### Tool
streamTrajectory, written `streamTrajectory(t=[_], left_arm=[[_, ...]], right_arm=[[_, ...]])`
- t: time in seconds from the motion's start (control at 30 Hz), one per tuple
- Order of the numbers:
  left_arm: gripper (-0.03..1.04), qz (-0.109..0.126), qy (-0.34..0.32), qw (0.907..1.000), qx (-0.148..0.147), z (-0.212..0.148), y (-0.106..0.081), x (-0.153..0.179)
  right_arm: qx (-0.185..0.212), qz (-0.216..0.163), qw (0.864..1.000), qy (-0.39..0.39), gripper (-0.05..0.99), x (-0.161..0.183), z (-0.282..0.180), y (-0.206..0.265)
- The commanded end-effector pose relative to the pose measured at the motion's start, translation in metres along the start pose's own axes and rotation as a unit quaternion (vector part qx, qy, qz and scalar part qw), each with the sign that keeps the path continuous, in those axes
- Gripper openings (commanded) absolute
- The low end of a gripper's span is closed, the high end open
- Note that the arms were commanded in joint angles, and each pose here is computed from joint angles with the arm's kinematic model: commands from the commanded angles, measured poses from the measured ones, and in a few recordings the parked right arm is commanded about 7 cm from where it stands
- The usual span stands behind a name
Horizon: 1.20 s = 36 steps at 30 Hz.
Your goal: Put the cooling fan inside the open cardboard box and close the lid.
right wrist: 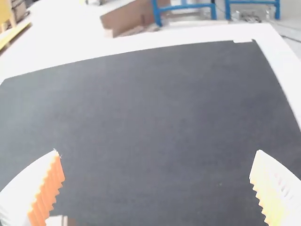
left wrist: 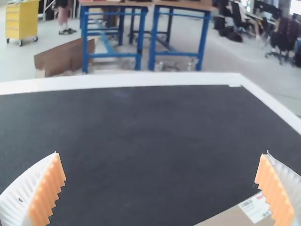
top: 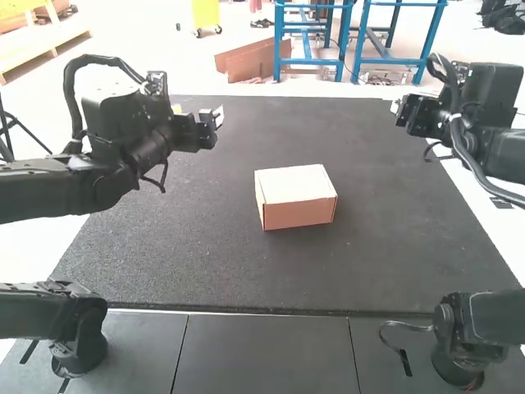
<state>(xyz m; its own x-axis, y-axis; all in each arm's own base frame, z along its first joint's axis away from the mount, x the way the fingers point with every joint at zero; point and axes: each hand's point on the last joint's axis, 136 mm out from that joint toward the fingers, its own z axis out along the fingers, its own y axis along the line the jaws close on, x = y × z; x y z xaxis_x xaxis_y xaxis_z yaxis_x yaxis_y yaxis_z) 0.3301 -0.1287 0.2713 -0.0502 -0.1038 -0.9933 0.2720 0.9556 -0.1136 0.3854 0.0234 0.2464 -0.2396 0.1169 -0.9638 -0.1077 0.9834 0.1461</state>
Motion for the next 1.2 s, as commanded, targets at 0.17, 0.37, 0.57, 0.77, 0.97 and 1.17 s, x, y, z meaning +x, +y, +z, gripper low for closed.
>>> streamTrajectory(t=[0.17,0.37,0.57,0.77,0.97,1.17], left_arm=[[0.96,0.004,-0.030,0.9993,-0.023,-0.042,0.021,0.026],[0.96,0.007,-0.033,0.9992,-0.022,-0.061,0.027,0.054],[0.96,0.007,-0.019,0.9995,-0.024,-0.070,0.032,0.079],[0.96,0.004,-0.008,0.9991,-0.042,-0.080,0.045,0.096],[0.96,0.016,-0.031,0.9977,-0.057,-0.096,0.055,0.084],[0.95,0.016,-0.043,0.9975,-0.053,-0.104,0.054,0.080]], right_arm=[[0.033,-0.074,0.995,-0.055,0.91,0.026,-0.028,-0.013],[0.027,-0.073,0.996,-0.044,0.91,0.061,-0.034,-0.014],[0.028,-0.064,0.997,-0.023,0.91,0.089,-0.037,-0.018],[0.030,-0.063,0.997,-0.023,0.91,0.107,-0.043,-0.020],[0.030,-0.061,0.996,-0.058,0.91,0.093,-0.052,-0.017],[0.022,-0.061,0.996,-0.063,0.91,0.093,-0.067,-0.011]])
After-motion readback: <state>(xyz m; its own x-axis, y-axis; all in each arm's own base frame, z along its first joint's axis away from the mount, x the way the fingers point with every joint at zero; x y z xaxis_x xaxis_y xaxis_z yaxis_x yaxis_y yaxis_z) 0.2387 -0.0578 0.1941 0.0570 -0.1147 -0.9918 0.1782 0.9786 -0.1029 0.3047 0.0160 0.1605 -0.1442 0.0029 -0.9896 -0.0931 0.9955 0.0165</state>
